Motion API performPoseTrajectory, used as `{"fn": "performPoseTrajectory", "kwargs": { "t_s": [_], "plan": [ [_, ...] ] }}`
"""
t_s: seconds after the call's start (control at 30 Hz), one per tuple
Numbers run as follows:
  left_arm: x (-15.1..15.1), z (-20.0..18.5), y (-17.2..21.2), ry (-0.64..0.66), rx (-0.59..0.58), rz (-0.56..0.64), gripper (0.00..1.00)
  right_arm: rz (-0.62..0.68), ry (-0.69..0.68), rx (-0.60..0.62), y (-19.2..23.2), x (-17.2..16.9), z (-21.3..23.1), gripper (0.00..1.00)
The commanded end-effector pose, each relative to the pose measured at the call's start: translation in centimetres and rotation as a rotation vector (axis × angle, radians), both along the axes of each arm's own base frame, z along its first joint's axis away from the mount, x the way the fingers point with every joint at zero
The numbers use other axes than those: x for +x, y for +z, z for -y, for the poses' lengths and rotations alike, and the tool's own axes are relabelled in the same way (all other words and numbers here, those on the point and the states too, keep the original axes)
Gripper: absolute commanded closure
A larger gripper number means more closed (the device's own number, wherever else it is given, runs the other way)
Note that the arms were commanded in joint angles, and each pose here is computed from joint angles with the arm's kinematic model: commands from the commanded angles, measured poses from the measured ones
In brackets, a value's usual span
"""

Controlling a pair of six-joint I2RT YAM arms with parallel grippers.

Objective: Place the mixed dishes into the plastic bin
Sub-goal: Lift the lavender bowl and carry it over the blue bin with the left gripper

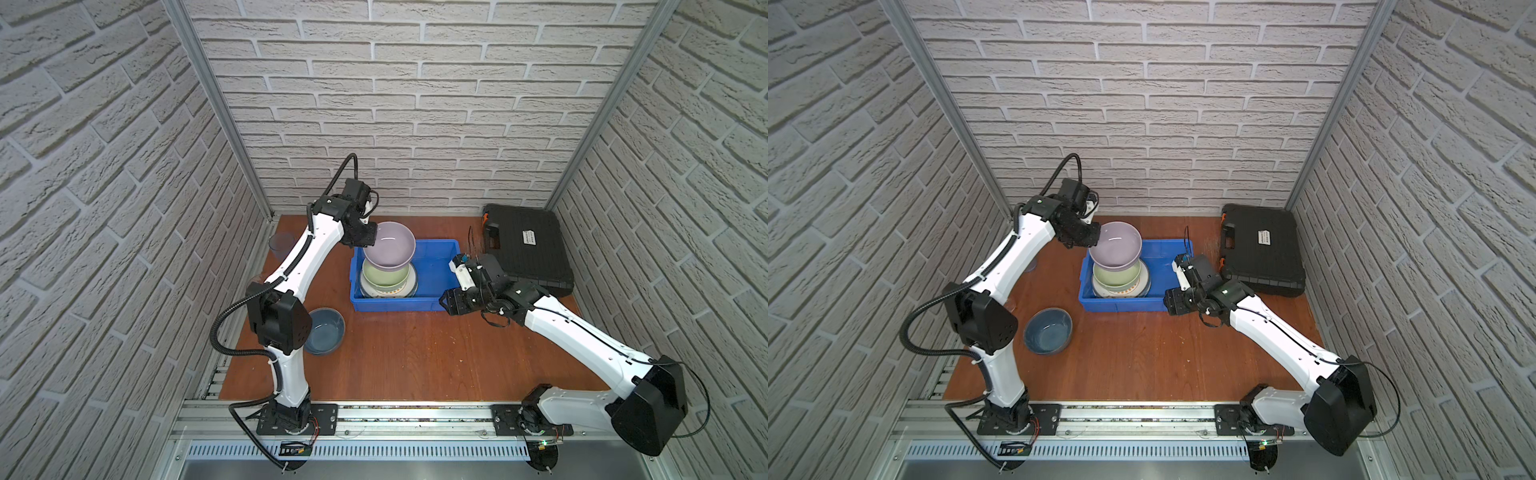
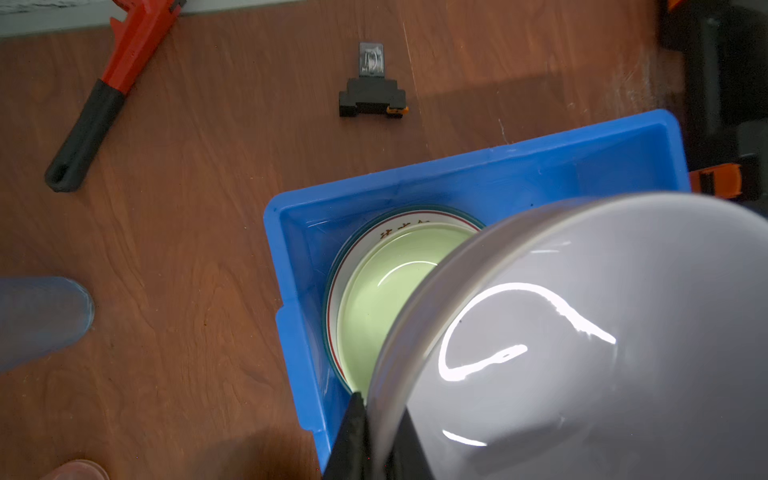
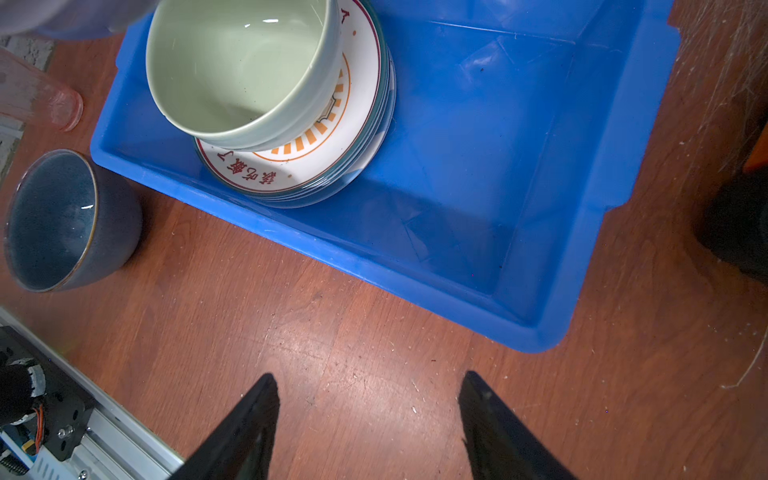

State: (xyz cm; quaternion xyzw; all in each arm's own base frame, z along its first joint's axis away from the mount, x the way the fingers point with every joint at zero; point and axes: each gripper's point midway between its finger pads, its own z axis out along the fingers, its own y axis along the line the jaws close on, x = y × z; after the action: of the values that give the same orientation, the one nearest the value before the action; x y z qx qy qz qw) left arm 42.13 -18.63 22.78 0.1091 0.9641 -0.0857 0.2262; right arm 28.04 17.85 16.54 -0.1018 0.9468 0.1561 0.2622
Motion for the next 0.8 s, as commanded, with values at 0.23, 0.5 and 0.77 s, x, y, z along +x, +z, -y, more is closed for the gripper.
{"fn": "performPoseTrajectory", "kwargs": {
  "t_s": [0.23, 0.5, 0.77],
  "plan": [
    [1.1, 2.1, 1.2, -0.049, 0.001, 0.044, 1.0, 0.027, -0.007, -0.006, 0.2, -0.5, 0.7, 0.29],
    [1.0, 2.3, -0.7, -0.066, 0.034, 0.0, 1.0, 0.026, -0.009, -0.006, 0.0, -0.5, 0.7, 0.29],
    [0.8, 2.2, -1.8, -0.065, 0.048, -0.022, 1.0, 0.025, -0.01, 0.001, 0.1, -0.4, 0.6, 0.29]
  ]
}}
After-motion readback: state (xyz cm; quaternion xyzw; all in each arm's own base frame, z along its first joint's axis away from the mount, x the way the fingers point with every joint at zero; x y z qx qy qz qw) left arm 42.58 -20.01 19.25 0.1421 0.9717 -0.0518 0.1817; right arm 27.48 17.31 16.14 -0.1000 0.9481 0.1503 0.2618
